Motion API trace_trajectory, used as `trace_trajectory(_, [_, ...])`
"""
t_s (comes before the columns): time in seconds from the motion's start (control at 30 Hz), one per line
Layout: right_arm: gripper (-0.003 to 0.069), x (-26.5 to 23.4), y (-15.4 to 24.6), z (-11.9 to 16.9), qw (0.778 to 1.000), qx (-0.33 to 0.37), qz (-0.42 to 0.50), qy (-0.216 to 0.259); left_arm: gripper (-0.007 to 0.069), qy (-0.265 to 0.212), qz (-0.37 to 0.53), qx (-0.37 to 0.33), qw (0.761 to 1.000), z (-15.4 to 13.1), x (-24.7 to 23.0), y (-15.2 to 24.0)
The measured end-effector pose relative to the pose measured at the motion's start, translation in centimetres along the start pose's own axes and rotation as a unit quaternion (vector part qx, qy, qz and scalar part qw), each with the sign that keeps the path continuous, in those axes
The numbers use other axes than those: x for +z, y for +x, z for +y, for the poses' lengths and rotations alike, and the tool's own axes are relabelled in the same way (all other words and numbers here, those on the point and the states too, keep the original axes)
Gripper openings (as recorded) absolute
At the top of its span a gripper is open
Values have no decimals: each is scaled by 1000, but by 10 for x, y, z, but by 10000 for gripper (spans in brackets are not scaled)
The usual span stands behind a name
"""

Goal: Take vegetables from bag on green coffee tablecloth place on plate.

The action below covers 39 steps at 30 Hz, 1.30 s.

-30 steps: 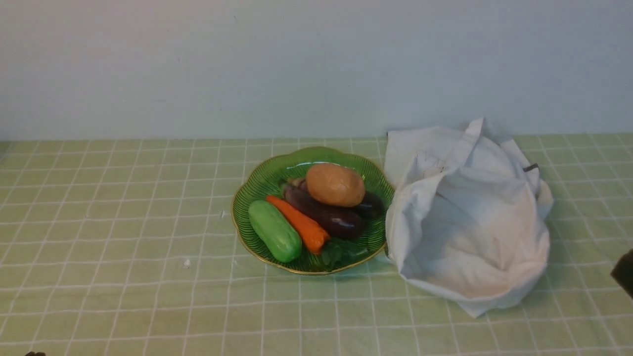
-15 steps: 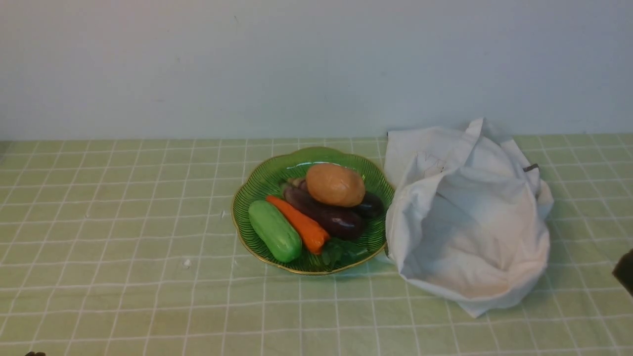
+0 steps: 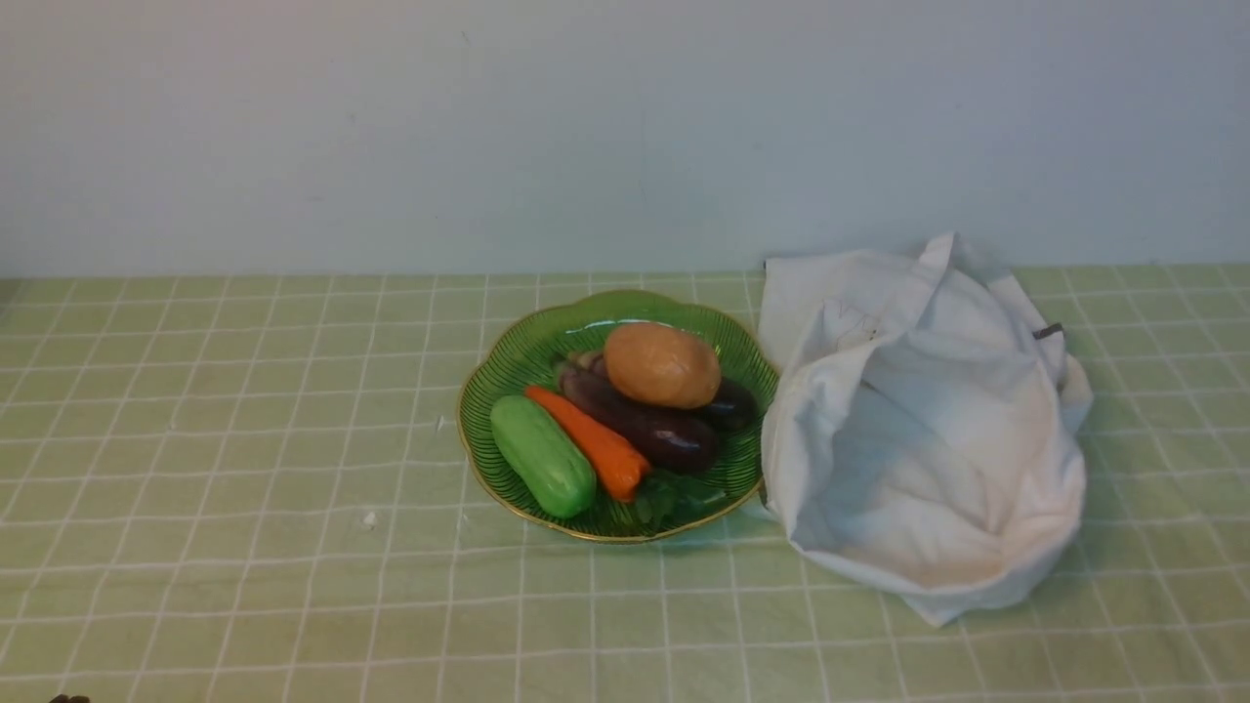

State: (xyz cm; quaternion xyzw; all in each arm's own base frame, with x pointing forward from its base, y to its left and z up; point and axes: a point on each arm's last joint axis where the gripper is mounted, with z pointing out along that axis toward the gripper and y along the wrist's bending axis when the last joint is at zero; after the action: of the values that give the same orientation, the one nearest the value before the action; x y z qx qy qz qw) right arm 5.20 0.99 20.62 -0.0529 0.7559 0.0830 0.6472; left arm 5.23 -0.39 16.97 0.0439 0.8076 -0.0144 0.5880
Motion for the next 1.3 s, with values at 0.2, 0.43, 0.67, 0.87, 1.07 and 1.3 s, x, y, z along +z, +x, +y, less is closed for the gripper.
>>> trace_trajectory(0.2, [-17, 5, 26, -6, 998, 18, 40, 46, -8, 0, 0, 0, 1000, 0, 0, 0])
trace_trajectory(0.43, [-17, 4, 25, -7, 998, 18, 37, 54, -8, 0, 0, 0, 1000, 0, 0, 0])
trace_trajectory(0.67, [-17, 5, 26, -7, 998, 14, 37, 54, -8, 0, 0, 0, 1000, 0, 0, 0])
trace_trajectory(0.87, [-17, 5, 25, -7, 998, 14, 36, 54, -8, 0, 0, 0, 1000, 0, 0, 0])
trace_trajectory(1.07, [-17, 5, 25, -7, 998, 14, 36, 54, -8, 0, 0, 0, 1000, 0, 0, 0])
trace_trajectory(1.3, [-17, 5, 25, -7, 998, 23, 36, 55, -8, 0, 0, 0, 1000, 0, 0, 0])
